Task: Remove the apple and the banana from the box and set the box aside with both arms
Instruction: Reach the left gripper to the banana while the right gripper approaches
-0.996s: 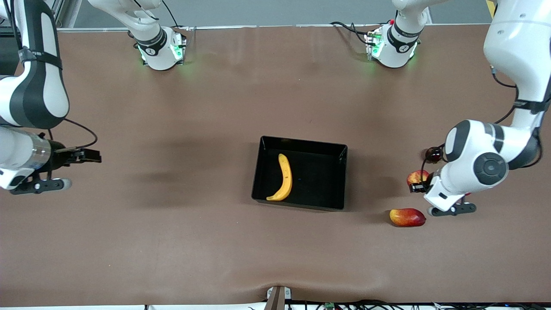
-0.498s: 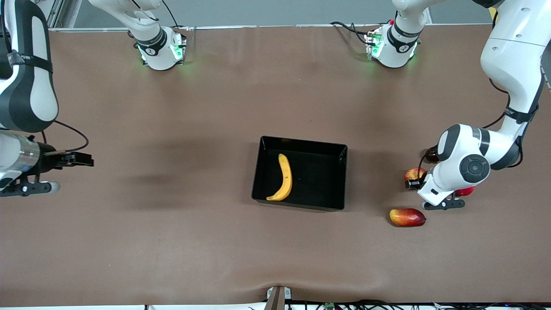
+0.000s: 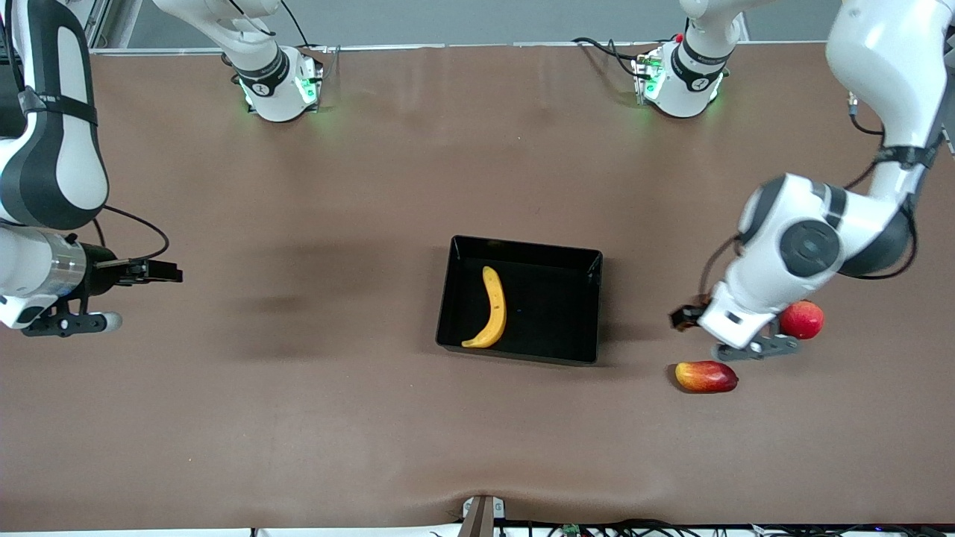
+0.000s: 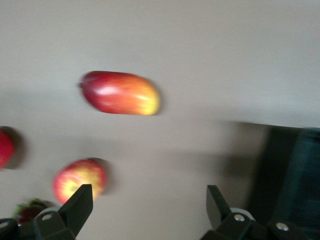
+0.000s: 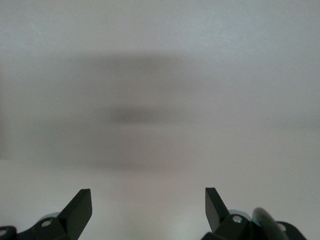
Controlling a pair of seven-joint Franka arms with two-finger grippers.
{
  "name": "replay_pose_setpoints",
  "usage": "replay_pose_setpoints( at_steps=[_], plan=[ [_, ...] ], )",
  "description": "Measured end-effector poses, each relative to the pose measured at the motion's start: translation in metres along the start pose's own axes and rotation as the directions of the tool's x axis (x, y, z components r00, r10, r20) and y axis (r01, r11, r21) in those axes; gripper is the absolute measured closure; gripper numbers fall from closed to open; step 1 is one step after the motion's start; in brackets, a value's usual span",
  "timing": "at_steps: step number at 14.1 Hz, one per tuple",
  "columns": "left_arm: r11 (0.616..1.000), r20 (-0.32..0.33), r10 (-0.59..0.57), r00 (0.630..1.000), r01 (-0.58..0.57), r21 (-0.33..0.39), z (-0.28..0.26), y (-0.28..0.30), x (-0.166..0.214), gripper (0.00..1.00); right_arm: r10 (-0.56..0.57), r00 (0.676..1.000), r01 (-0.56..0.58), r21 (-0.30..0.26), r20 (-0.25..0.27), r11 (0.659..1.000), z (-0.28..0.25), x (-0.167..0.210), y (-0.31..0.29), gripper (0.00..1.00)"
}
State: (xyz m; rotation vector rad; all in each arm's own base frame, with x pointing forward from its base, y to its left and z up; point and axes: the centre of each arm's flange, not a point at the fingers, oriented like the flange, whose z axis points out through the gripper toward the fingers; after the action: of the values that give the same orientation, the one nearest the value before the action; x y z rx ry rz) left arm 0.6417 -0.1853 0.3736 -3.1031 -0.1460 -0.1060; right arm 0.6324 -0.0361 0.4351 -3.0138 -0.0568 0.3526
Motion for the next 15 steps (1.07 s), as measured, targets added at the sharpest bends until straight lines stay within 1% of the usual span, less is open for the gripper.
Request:
replay_pose_setpoints(
  at_steps=[2, 3, 5, 7, 9, 11, 13, 15],
  plan=[
    [0.999, -0.008, 0.044, 0.999, -0.044, -0.022, -0.009, 0.069, -0.027, 0.0, 0.019, 1.0, -0.019, 0.012, 0.002, 1.0, 0.002, 0.0, -0.004, 0.0],
    [0.996, 0.002, 0.08, 0.997, -0.079, -0.032, -0.005, 0.107, -0.046, 0.0, 0.032, 0.999, -0.032, 0.013, 0.002, 0.999, 0.002, 0.001, -0.01, 0.0],
    [0.989, 0.025, 0.144, 0.989, -0.143, -0.044, 0.014, 0.179, -0.085, 0.0, 0.05, 0.999, -0.05, 0.008, 0.005, 0.999, 0.003, 0.002, -0.025, 0.0],
    [0.981, 0.036, 0.193, 0.981, -0.192, -0.04, 0.043, 0.231, -0.11, 0.0, 0.051, 0.999, -0.051, 0.004, 0.007, 0.999, 0.004, 0.003, -0.037, 0.0],
    [0.974, 0.02, 0.224, 0.975, -0.222, -0.046, 0.076, 0.266, -0.123, 0.0, 0.05, 0.999, -0.051, 0.002, 0.008, 0.999, 0.005, 0.003, -0.042, 0.0],
    [0.97, -0.022, 0.234, 0.972, -0.235, -0.057, 0.108, 0.287, -0.128, 0.0, 0.063, 0.998, -0.063, 0.001, 0.008, 0.998, 0.005, 0.003, -0.044, 0.0],
    [0.966, -0.048, 0.249, 0.967, -0.252, -0.057, 0.139, 0.3, -0.134, 0.0, 0.083, 0.996, -0.083, -0.001, 0.009, 0.997, 0.006, 0.003, -0.05, 0.0],
    [0.965, -0.053, 0.257, 0.965, -0.259, -0.045, 0.16, 0.304, -0.137, 0.0, 0.094, 0.996, -0.094, -0.005, 0.011, 0.996, 0.007, 0.003, -0.06, 0.0]
  ],
)
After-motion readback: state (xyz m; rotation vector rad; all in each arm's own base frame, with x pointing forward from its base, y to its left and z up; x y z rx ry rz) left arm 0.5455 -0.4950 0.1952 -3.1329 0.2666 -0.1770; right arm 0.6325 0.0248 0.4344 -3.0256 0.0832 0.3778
